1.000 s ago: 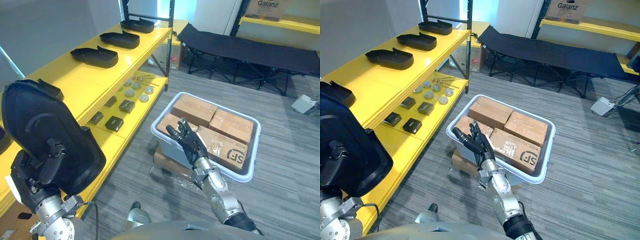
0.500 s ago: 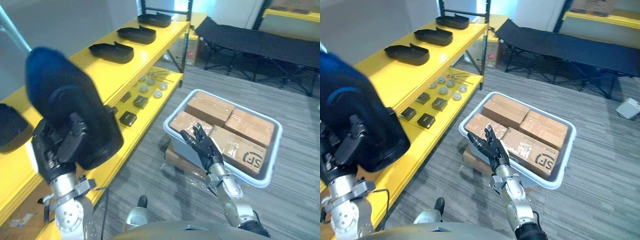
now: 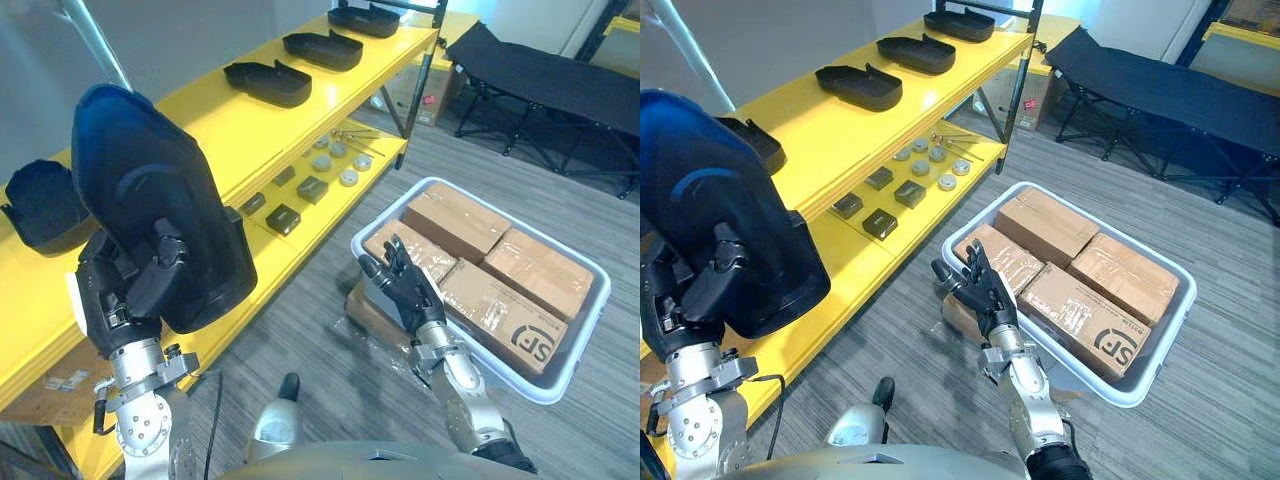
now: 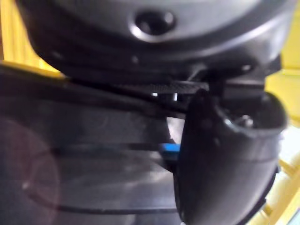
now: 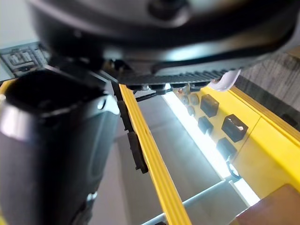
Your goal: Walk over and take three plastic housings, then place them on the shelf
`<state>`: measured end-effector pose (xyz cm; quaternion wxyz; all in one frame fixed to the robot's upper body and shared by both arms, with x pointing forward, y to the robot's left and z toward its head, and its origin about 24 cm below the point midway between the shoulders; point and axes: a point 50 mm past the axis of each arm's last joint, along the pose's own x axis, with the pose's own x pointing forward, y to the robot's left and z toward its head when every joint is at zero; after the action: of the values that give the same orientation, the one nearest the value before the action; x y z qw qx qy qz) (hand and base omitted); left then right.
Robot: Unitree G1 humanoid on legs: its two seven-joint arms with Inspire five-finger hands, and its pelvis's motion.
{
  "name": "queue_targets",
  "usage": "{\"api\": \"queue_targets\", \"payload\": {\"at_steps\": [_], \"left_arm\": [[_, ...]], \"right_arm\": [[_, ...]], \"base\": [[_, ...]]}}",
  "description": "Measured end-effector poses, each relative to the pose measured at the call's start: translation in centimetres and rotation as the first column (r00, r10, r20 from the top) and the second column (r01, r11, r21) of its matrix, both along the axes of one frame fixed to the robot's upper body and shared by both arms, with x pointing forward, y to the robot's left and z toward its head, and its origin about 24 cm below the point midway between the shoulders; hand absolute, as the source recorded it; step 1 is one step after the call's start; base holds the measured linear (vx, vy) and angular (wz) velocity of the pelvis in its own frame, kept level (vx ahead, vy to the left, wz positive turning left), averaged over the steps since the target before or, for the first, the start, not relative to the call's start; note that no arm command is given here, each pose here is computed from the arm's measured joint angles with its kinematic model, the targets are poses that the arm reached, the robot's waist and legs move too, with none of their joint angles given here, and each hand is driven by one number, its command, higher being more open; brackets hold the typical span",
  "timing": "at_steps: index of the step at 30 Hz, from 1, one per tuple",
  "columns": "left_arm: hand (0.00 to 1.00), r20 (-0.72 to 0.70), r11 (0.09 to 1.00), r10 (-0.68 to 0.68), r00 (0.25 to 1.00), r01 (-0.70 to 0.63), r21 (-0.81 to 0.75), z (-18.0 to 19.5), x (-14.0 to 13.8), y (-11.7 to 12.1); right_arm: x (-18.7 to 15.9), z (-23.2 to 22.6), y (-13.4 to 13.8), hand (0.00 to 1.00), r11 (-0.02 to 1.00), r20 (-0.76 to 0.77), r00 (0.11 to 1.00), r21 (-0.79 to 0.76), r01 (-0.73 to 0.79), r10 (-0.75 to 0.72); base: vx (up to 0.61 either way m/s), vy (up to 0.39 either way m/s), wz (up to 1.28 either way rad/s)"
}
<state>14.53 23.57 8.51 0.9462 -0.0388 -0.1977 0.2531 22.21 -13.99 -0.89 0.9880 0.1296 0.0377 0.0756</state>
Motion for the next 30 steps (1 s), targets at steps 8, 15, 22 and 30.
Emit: {"api": "queue_targets", "payload": {"at_steps": [8, 15, 22, 30], "left_arm": [[0.00, 0.097, 0.995, 0.083, 0.992, -0.087, 0.042, 2.1, 1.6, 1.6], [0.00, 0.131, 1.000, 0.024, 0.991, -0.022, -0.022, 2.0, 4.3, -0.3], [0.00, 0.104, 0.998, 0.022, 0.994, -0.016, -0.054, 1.2, 3.2, -0.7], [0.00, 0.135, 0.995, -0.062, 0.989, 0.072, -0.065, 1.6, 4.3, -2.5]], "right_arm": [[3.6, 4.1, -0.2, 1.00, 0.998, 0.202, 0.979, -0.058, -0.026, 0.038], [3.2, 9.1, -0.9, 1.00, 1.000, 0.414, 0.910, -0.026, 0.007, 0.005], [3.3, 11.5, -4.0, 1.00, 0.991, 0.499, 0.867, -0.122, 0.062, 0.007], [3.1, 10.8, -4.9, 1.00, 0.982, 0.485, 0.867, -0.081, 0.173, -0.113]], "base": [[0.12, 0.111, 0.09], [0.15, -0.171, 0.91], [0.20, -0.369, 1.19], [0.13, -0.051, 0.50]]}}
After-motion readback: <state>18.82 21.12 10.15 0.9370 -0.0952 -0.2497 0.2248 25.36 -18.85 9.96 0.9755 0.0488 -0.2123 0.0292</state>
